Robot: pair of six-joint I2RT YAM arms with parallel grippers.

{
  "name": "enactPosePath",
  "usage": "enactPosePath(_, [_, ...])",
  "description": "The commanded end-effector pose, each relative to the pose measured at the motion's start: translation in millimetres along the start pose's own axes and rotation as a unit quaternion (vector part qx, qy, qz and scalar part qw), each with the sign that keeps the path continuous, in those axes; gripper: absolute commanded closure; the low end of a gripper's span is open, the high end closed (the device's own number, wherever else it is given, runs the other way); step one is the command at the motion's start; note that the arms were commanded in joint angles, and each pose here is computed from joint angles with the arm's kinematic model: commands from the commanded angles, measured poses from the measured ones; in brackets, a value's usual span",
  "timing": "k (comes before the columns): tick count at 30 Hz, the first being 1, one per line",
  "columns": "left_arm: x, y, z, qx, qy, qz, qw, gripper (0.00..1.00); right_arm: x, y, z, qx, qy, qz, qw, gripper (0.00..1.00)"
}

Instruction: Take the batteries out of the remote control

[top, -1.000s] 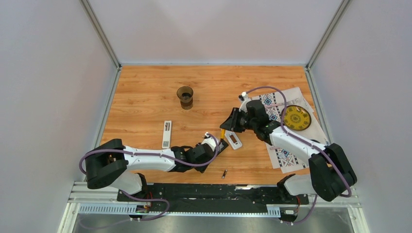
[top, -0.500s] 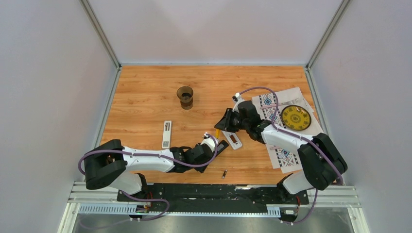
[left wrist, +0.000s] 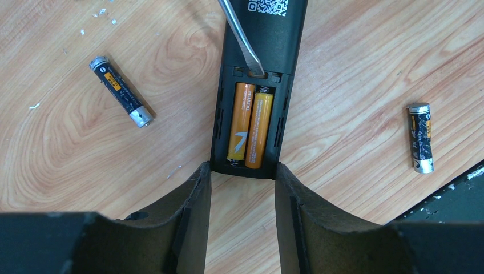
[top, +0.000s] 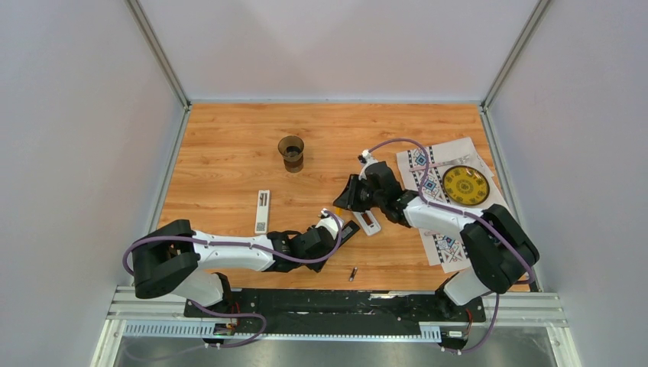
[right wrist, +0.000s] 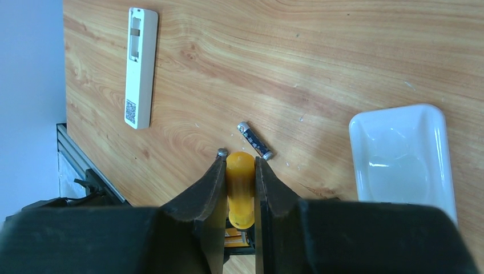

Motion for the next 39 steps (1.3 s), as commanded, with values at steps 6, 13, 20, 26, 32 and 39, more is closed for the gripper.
enactPosePath(6, [-16.3, 4.7, 1.1, 0.001, -0.004, 0.035, 0.999, 0.64, -12.3, 11.8, -7.7, -0.008, -0.021, 0.004, 1.000, 1.00])
enactPosePath(13, [-17.5, 5.0, 1.8, 0.003, -0.005, 0.037, 0.999, 0.64, -20.8, 18.8, -5.5, 0.001, -0.021, 0.015, 1.000, 1.00])
enactPosePath(20, [-16.4, 4.1, 1.9, 0.004, -0.006, 0.035, 0.999, 0.65, -22.7, 14.8, 4.9, 0.019, -0.014, 0.015, 1.000, 1.00])
enactPosePath(26, [-16.1, 3.7, 1.3, 0.002, -0.003, 0.036, 0.999, 0.66, -7.4, 3.6, 14.5, 0.026, -0.020, -0.007, 0.999, 1.00])
enactPosePath(32, [-15.6, 4.1, 1.0, 0.002, 0.000, 0.036, 0.999, 0.66, -16.8, 11.8, 2.9, 0.008, -0.029, 0.007, 1.000, 1.00])
enactPosePath(39, [-15.5, 4.4, -0.1, 0.000, 0.000, 0.038, 0.999, 0.66, -26.4, 14.5, -6.8, -0.006, -0.031, 0.013, 0.999, 1.00])
Point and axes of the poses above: each gripper's point midway between its finger pads, its own y axis out along the fingers, its own z axis along the line the jaws close on, x = y × z, the point moved 1 cm from there along -y, back along the fingers, and after that the axes turned 14 degrees about -y, right-handed, at the moved point
